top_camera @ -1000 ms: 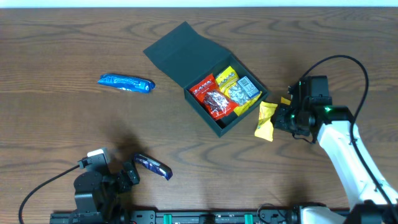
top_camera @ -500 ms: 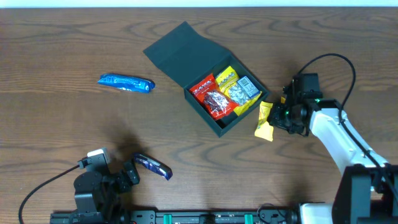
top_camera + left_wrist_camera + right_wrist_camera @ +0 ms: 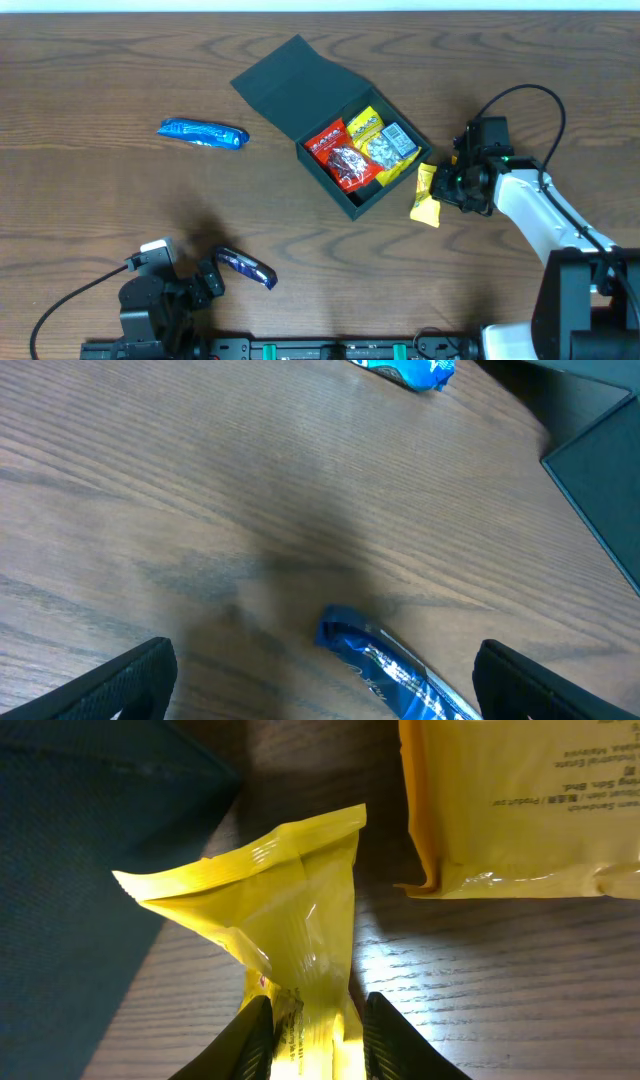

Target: Pack container

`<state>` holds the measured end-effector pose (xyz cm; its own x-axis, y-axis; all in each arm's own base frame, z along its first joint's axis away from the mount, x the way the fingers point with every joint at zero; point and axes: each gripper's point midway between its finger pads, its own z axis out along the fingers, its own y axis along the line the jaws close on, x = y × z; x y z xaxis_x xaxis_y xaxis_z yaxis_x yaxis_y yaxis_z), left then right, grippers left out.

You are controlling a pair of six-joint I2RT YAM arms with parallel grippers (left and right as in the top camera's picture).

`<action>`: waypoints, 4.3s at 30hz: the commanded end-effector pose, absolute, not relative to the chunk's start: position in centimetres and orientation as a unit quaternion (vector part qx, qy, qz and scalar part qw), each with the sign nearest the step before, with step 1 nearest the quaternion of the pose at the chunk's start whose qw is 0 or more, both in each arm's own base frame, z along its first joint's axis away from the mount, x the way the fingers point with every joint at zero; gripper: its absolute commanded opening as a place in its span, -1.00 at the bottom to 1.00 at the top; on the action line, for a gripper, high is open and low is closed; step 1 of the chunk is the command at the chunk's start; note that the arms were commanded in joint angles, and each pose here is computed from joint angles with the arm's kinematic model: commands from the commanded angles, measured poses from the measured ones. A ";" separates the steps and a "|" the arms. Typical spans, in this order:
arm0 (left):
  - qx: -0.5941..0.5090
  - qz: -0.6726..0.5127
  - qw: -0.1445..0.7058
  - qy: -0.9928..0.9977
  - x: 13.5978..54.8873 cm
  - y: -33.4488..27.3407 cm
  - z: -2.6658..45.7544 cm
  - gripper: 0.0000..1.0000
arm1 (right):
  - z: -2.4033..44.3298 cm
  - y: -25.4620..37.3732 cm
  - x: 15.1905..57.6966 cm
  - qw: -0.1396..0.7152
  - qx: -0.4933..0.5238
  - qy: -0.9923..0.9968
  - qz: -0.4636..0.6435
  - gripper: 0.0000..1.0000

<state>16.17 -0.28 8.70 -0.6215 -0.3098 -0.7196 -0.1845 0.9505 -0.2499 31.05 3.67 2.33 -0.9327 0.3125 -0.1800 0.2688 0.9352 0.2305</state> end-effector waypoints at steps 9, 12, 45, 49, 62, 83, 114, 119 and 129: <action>-0.139 -0.068 0.379 0.912 15.1 -0.2 7.0 0.91 | 1.1 3.2 30.9 0.100 0.152 0.979 0.088 -0.53; -0.139 -0.068 0.379 0.912 15.1 -0.2 7.0 0.91 | 0.4 3.3 30.8 0.091 0.151 0.980 0.086 -0.56; -0.139 -0.068 0.379 0.912 15.1 -0.2 7.0 0.91 | 6.3 4.5 27.5 0.123 0.108 0.985 0.049 -0.97; -0.139 -0.068 0.379 0.912 15.1 -0.2 7.0 0.91 | 8.0 5.0 26.8 0.141 0.082 0.985 0.053 -0.97; -0.139 -0.068 0.379 0.912 15.1 -0.2 7.0 0.91 | 12.8 8.6 28.0 0.176 -0.047 0.982 0.059 -0.98; -0.139 -0.068 0.379 0.912 15.1 -0.2 7.0 0.91 | 15.8 17.7 35.6 0.163 -0.316 0.928 0.108 -0.97; -0.139 -0.068 0.379 0.912 15.1 -0.2 7.0 0.91 | 8.2 22.0 34.4 0.065 -0.306 0.940 0.134 -0.97; -0.139 -0.068 0.379 0.912 15.1 -0.2 7.0 0.91 | 6.3 20.7 34.0 0.053 -0.281 0.952 0.107 -0.97; -0.139 -0.068 0.379 0.912 15.1 -0.2 7.0 0.91 | 5.2 24.0 32.1 0.040 -0.258 0.945 0.198 -0.97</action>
